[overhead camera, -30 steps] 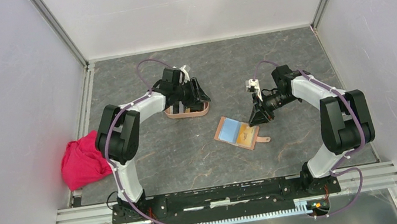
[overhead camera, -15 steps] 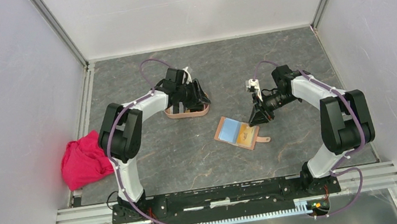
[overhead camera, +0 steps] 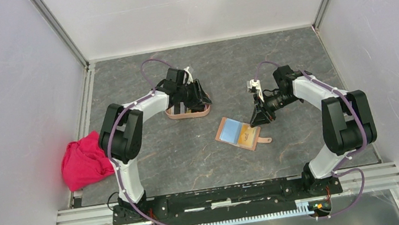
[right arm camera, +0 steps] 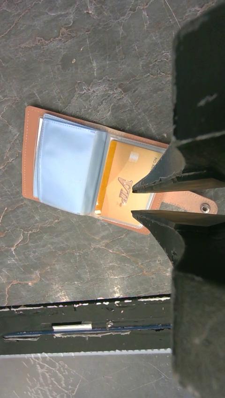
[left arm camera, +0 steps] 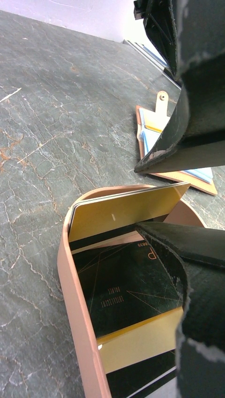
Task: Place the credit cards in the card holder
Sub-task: Pick up the credit card from the storage box.
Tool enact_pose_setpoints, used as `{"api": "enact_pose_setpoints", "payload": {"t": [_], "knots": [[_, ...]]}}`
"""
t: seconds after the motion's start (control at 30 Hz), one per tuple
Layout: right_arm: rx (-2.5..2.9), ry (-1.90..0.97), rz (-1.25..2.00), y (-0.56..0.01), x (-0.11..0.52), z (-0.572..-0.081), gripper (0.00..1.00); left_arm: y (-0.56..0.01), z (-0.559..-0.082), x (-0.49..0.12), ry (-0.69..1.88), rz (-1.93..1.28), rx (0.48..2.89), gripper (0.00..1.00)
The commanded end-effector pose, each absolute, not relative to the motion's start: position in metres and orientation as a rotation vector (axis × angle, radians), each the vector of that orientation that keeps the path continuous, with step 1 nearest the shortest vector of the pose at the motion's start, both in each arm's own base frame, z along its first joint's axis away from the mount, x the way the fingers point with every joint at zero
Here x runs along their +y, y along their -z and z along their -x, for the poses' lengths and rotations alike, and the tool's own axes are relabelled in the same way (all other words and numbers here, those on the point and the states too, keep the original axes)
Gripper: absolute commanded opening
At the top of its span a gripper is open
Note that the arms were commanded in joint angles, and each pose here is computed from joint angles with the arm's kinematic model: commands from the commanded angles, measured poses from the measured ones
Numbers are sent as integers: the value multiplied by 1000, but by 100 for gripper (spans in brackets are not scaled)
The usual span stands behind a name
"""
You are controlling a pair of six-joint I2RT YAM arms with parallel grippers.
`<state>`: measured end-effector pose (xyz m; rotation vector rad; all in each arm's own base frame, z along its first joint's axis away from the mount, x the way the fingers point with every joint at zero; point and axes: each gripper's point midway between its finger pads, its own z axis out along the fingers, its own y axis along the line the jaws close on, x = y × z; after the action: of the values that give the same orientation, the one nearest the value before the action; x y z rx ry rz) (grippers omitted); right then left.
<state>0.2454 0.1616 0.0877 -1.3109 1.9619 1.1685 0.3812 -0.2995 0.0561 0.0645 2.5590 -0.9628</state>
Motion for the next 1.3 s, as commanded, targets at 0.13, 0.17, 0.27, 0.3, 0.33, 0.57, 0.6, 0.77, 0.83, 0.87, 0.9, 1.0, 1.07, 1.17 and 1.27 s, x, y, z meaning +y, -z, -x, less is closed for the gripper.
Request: {"api": "enact_pose_setpoints", "payload": {"t": [0.13,0.17,0.27,0.3,0.33,0.57,0.6,0.77,0.83,0.87,0.9,1.0,1.07,1.17,1.27], "knots": [[1878,-1157,1333,-105,166,-247,25,-92,-389,-309,1014,-131,2452,49],[1881,-1160,1331,-104,166,-247,25,-93,-389,-309,1014,-132,2448,50],[1879,-1158,1332,-105,166,-247,25,-97,-388,-309,1018,-135,2440,50],[1879,-1159,1333,-105,166,-247,25,-99,-388,-309,1019,-136,2437,50],[1878,-1157,1333,-105,166,-247,25,-99,-388,-310,1021,-138,2436,50],[1877,-1158,1334,-105,166,-247,25,-101,-387,-310,1035,-140,2431,49],[1877,-1157,1335,-105,166,-247,25,-101,-387,-311,1034,-140,2431,48],[1877,-1156,1334,-105,166,-247,25,-102,-388,-308,1016,-131,2429,44],[1876,-1158,1333,-105,166,-247,25,-105,-388,-306,1009,-129,2424,43],[1875,-1157,1333,-105,166,-247,25,-106,-388,-305,1007,-128,2422,43],[1876,-1157,1333,-105,166,-247,25,-106,-388,-305,1006,-127,2422,43],[1877,-1157,1332,-105,165,-247,25,-107,-388,-304,1007,-125,2421,41],[1876,-1156,1334,-105,166,-247,26,-107,-387,-303,1014,-124,2419,39],[1876,-1158,1335,-105,166,-247,25,-107,-388,-301,1021,-118,2417,36],[1880,-1161,1332,-104,165,-247,25,-107,-388,-299,1023,-114,2413,32]]}}
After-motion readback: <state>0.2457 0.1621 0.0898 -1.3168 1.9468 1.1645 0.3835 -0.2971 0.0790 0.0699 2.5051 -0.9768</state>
